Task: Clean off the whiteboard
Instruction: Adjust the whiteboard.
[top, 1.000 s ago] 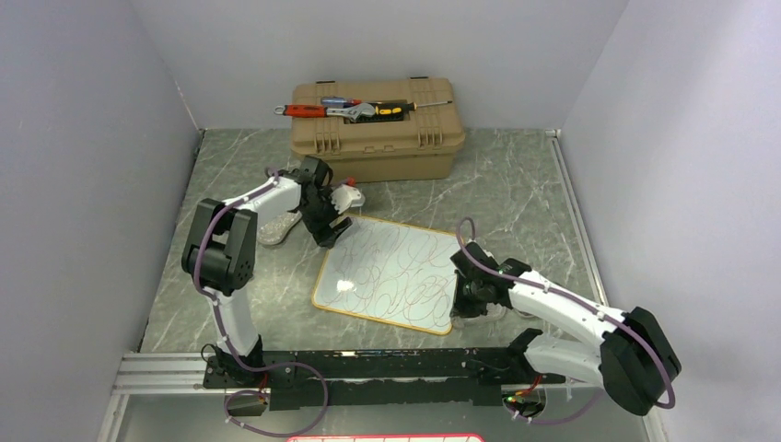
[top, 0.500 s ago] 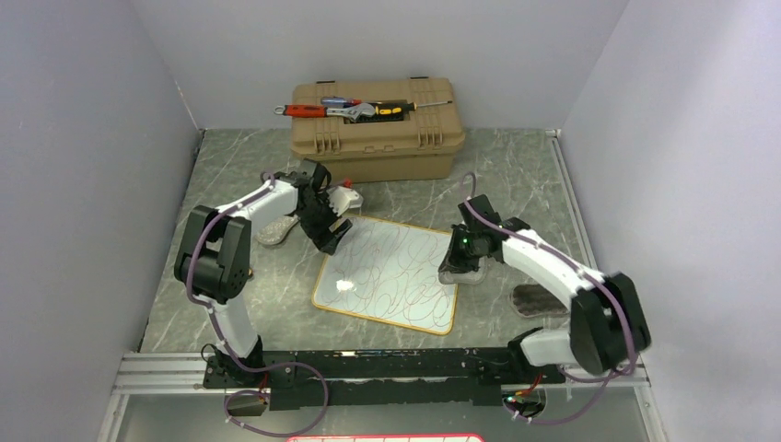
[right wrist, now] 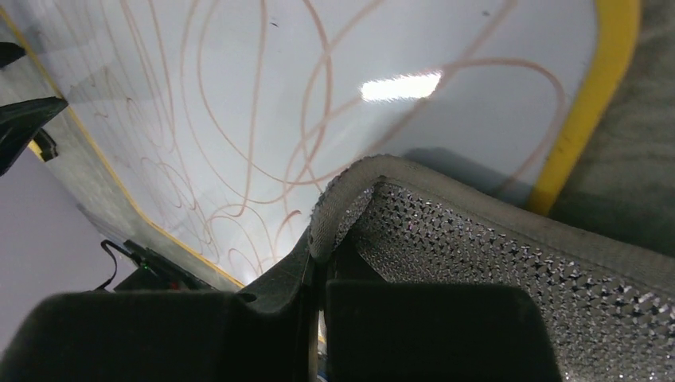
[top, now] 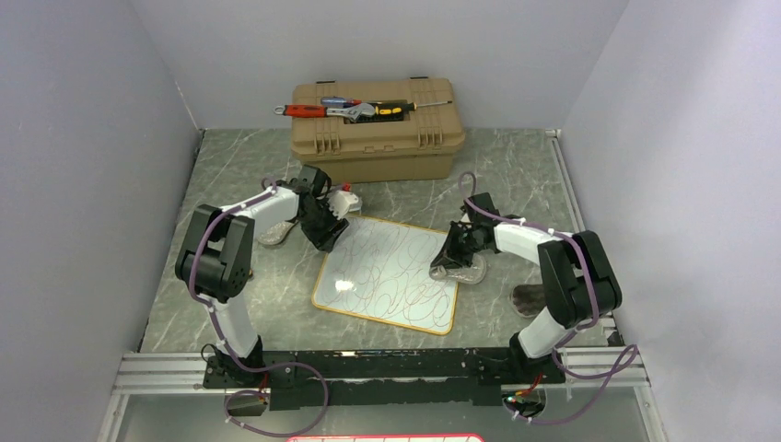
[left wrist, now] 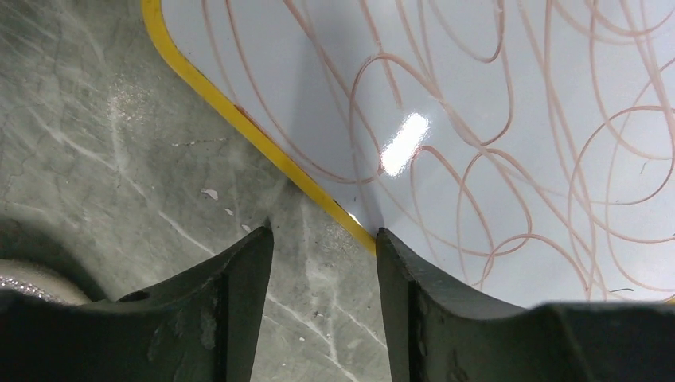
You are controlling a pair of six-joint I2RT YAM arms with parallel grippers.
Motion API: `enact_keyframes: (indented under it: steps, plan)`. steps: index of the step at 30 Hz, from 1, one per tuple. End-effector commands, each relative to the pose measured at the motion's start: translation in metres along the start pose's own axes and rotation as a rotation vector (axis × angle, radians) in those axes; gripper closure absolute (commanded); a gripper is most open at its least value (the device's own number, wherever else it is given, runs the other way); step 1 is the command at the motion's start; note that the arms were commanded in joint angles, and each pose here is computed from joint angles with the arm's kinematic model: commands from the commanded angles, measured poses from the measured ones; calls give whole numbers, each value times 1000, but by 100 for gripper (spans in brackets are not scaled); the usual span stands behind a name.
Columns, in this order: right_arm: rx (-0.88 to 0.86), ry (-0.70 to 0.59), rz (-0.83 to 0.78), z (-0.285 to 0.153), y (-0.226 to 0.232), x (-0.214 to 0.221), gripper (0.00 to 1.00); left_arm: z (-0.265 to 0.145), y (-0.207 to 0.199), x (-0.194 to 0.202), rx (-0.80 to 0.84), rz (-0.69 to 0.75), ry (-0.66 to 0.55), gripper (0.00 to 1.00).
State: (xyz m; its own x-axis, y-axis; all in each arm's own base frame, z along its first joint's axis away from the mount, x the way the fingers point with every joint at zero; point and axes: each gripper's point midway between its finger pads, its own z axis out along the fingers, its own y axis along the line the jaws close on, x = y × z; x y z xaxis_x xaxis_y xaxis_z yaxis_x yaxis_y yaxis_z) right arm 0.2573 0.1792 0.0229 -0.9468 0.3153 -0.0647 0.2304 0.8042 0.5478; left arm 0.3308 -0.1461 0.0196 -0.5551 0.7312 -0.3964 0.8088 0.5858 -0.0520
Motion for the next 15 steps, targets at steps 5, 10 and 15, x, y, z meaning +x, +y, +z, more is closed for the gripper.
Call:
enact_keyframes:
  steps: [5, 10, 15]
  plan:
    - [-150, -52, 69, 31, 26, -14, 100, 24, -6, 18, 50, -11, 64, 58]
    - [-176, -57, 36, 72, 73, -19, 100, 28, -7, 24, 42, 0, 88, 65]
    - [-92, -1, -53, 102, 96, -13, 100, 29, -4, 27, -5, 10, 100, 74]
